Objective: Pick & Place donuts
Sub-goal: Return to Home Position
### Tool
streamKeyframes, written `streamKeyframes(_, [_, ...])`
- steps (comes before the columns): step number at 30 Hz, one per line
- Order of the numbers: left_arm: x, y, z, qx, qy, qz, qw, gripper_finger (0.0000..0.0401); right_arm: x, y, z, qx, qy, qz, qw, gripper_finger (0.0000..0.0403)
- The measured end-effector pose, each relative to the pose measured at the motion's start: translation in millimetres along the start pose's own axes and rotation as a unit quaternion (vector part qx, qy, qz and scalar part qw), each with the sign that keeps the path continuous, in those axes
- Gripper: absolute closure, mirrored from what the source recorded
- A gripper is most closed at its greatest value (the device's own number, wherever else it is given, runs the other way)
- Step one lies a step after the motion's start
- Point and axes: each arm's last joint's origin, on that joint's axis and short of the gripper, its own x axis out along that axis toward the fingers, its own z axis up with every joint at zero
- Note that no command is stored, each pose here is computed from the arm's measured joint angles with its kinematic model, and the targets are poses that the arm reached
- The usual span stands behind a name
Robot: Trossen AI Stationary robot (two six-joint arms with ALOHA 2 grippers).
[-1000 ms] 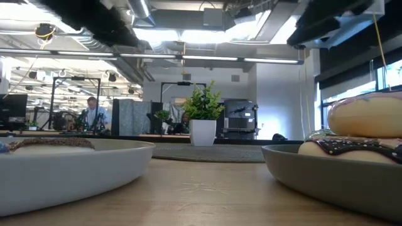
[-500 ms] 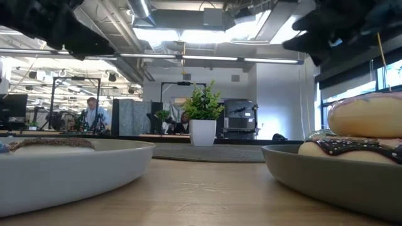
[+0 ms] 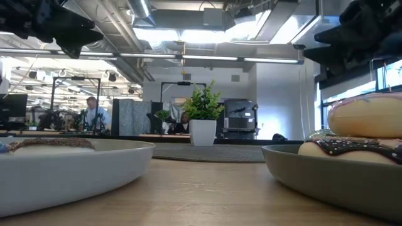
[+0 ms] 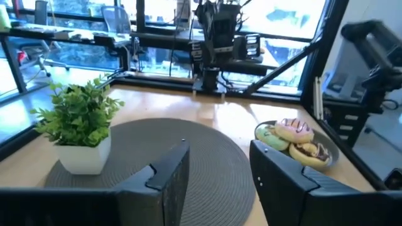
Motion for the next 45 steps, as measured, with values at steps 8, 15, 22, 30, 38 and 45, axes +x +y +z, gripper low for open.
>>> streamKeyframes(8, [-16,12,-1,-0.016,-0.014,0.0,1.0,0.0239,-14,-14,-10,0.003,-0.023,0.002,1.0,0.0201])
streamKeyframes(15, [-20,17,-2,-0.014,-0.016,0.012,1.0,0.0239,-18,-21,-8,-0.009,-0.03,-0.013,0.999,0.0201])
streamKeyframes(22, [-20,16,-1,-0.016,-0.016,-0.016,1.0,0.024,-22,-26,-3,-0.009,-0.049,-0.001,0.999,0.0201])
streamKeyframes(30, [-20,17,-1,-0.019,-0.019,-0.015,1.0,0.0238,-23,-29,-2,-0.011,-0.052,-0.006,0.999,0.0201])
streamKeyframes(38, [-14,17,-10,-0.02,-0.034,-0.013,0.999,0.024,-22,-33,-6,0.001,-0.03,-0.017,0.999,0.0201])
streamKeyframes(45, [-3,19,-35,-0.025,-0.025,-0.005,0.999,0.0238,-23,-33,-6,0.001,-0.028,-0.006,1.0,0.0201])
